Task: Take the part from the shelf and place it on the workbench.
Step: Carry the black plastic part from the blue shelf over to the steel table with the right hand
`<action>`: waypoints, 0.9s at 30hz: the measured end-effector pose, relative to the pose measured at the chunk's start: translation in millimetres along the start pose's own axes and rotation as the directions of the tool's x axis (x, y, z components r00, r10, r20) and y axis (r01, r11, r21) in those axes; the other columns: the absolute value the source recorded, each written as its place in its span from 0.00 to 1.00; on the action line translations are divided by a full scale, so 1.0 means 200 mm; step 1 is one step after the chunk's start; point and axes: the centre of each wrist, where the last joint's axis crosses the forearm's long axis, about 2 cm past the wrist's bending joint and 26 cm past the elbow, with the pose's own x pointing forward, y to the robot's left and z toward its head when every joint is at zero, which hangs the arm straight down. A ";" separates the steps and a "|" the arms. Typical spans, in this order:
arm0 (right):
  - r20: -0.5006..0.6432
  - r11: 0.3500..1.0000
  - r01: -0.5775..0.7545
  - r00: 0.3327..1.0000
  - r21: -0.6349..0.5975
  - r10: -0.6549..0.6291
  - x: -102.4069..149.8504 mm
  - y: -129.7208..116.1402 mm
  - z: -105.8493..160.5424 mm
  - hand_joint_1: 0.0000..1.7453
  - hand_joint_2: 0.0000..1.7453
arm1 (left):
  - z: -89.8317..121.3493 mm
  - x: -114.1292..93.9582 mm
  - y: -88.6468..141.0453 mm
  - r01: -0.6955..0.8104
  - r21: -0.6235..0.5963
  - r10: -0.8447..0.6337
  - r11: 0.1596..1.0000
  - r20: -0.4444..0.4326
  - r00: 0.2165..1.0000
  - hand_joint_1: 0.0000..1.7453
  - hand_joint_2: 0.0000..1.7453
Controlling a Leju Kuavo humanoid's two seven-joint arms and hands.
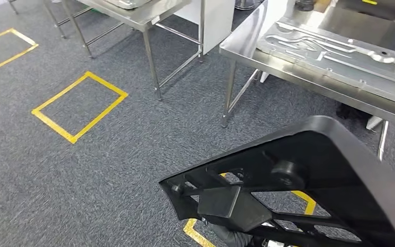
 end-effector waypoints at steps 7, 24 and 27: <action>-0.001 1.000 -0.003 1.000 -0.003 0.003 0.00 0.00 0.00 1.00 1.00 | 0.00 -0.01 0.00 0.009 -0.005 -0.009 1.000 -0.003 1.000 0.00 1.00; -0.007 1.000 -0.006 1.000 -0.009 0.006 0.00 0.01 0.01 1.00 1.00 | 0.00 0.01 -0.01 0.007 -0.007 -0.007 1.000 0.003 1.000 0.00 1.00; -0.008 1.000 -0.005 1.000 -0.011 0.005 0.00 0.01 0.01 1.00 1.00 | 0.00 0.01 0.00 0.007 -0.004 -0.007 1.000 0.005 1.000 0.00 1.00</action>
